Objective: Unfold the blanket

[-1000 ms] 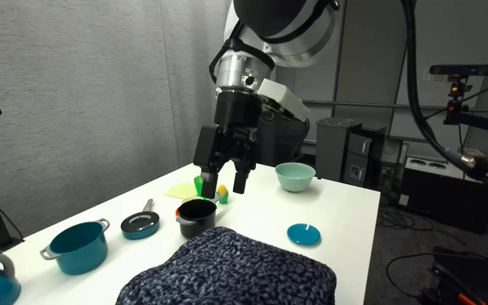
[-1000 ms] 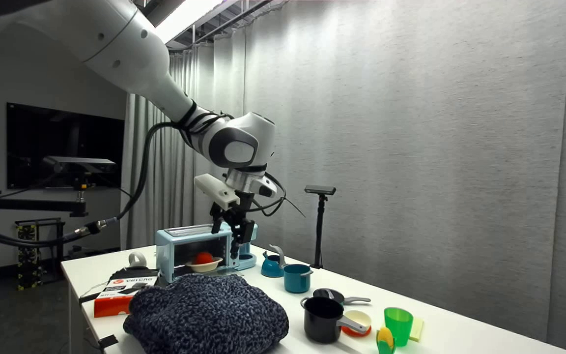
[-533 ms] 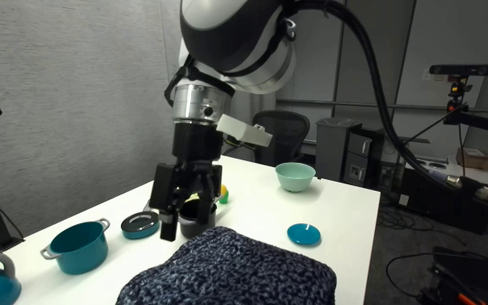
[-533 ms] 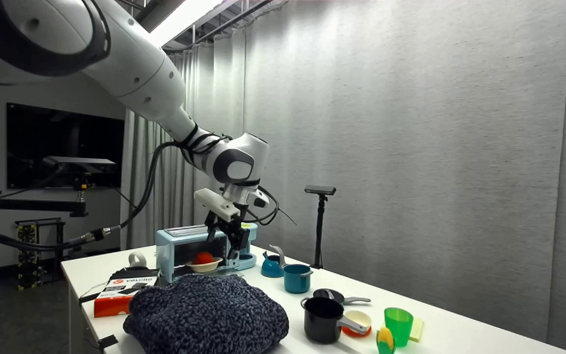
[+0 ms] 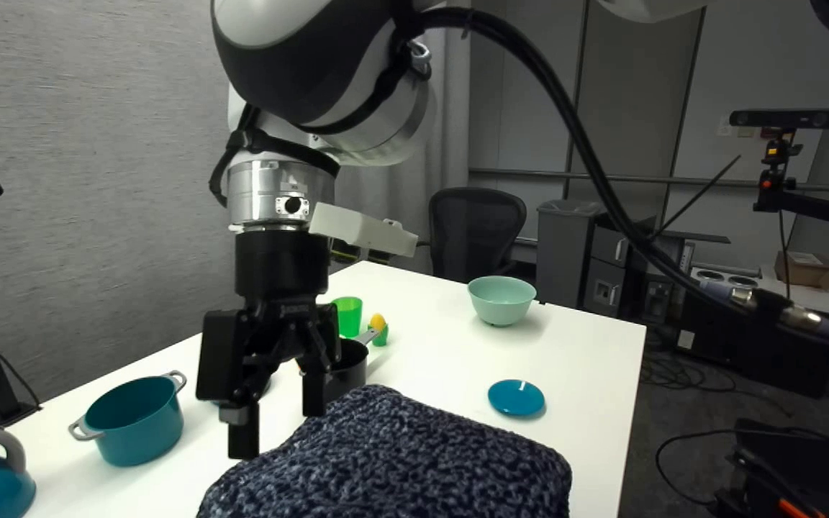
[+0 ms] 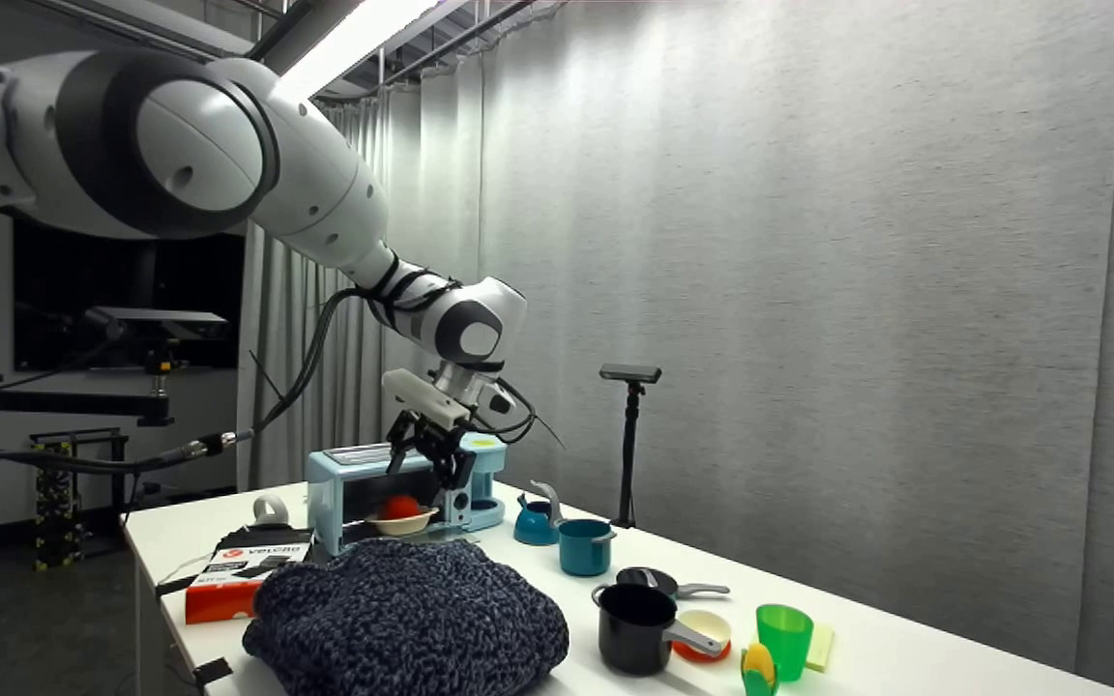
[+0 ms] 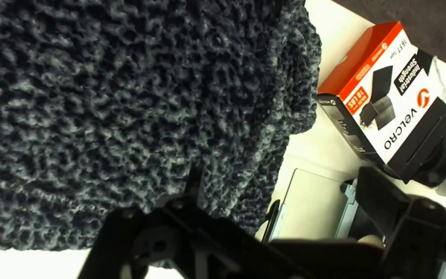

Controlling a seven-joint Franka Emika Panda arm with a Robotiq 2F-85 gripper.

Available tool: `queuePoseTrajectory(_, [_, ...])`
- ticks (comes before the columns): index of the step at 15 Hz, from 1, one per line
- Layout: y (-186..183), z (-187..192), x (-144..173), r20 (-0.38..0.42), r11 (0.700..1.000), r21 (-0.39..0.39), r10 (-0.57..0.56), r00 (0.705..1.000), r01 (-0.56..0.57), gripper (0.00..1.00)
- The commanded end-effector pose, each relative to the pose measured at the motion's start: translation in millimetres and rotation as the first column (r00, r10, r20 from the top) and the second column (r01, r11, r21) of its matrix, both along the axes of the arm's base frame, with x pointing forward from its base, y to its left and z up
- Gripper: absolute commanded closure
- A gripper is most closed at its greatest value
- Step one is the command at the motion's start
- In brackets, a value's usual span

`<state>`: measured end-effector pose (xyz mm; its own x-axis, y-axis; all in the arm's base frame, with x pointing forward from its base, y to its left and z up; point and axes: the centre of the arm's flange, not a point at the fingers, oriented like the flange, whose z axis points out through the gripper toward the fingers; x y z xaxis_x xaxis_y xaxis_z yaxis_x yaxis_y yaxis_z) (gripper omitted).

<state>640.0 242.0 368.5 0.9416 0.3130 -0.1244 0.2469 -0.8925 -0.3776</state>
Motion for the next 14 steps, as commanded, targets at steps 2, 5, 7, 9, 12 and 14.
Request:
queuePoseTrajectory(2, [34.2,-13.0,24.4,0.030,0.994,-0.096,0.051,0.998,-0.048,0.00])
queuePoseTrajectory(5, [52.3,-33.2,29.1,0.098,0.991,-0.130,0.042,0.994,-0.028,0.00])
queuePoseTrajectory(7, [61.4,-47.5,31.0,0.118,0.989,-0.145,0.014,0.993,0.003,0.00])
queuePoseTrajectory(9, [66.3,-60.4,31.6,0.085,0.984,-0.177,-0.013,0.996,0.028,0.00])
queuePoseTrajectory(12, [67.6,-77.4,31.9,0.004,0.966,-0.253,-0.044,0.999,0.043,0.00])
queuePoseTrajectory(14, [67.4,-82.8,30.6,-0.041,0.952,-0.304,-0.049,0.998,0.034,0.00])
